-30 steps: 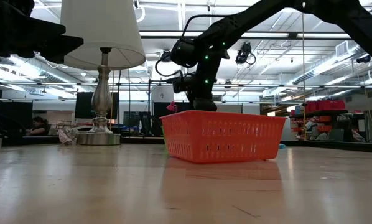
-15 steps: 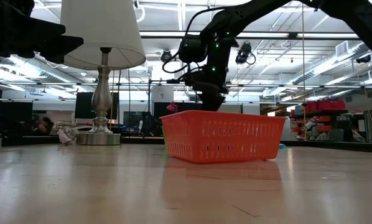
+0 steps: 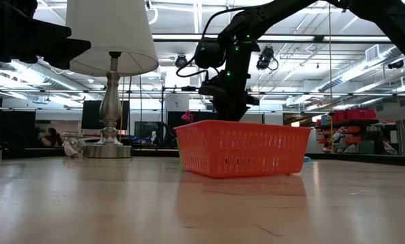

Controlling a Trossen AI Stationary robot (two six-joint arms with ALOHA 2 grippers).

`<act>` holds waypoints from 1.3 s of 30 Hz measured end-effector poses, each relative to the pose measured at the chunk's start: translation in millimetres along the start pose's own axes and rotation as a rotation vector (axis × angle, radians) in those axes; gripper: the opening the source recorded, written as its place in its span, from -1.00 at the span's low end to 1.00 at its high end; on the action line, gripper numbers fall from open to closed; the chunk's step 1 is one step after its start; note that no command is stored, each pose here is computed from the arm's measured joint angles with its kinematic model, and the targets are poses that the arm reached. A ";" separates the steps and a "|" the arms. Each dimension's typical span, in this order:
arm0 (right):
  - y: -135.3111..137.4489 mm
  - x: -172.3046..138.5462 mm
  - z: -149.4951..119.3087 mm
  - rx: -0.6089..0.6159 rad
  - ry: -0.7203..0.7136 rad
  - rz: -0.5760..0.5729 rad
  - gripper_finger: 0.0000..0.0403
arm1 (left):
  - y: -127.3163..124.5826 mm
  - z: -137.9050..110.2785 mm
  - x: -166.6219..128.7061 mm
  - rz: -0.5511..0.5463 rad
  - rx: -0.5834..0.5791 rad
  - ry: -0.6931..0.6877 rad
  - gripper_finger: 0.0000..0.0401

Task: Pick & Place Markers
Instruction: Put the left blue highlighter pen into the green bin

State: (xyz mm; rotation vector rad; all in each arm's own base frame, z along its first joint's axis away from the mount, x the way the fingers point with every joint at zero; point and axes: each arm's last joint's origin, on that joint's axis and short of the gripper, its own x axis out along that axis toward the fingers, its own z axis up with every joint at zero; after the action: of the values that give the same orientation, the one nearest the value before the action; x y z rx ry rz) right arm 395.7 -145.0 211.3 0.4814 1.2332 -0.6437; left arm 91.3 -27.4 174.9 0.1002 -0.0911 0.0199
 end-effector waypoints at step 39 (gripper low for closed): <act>121.6 -70.8 -122.3 0.471 0.054 0.013 -0.24 | 0.0 -0.1 0.0 0.000 0.000 0.000 0.36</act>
State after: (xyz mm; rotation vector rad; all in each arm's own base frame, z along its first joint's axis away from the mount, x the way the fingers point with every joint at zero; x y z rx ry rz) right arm 378.6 37.5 245.7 0.9010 1.1252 -0.9199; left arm 91.3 -27.4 174.8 0.1002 -0.0909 0.0196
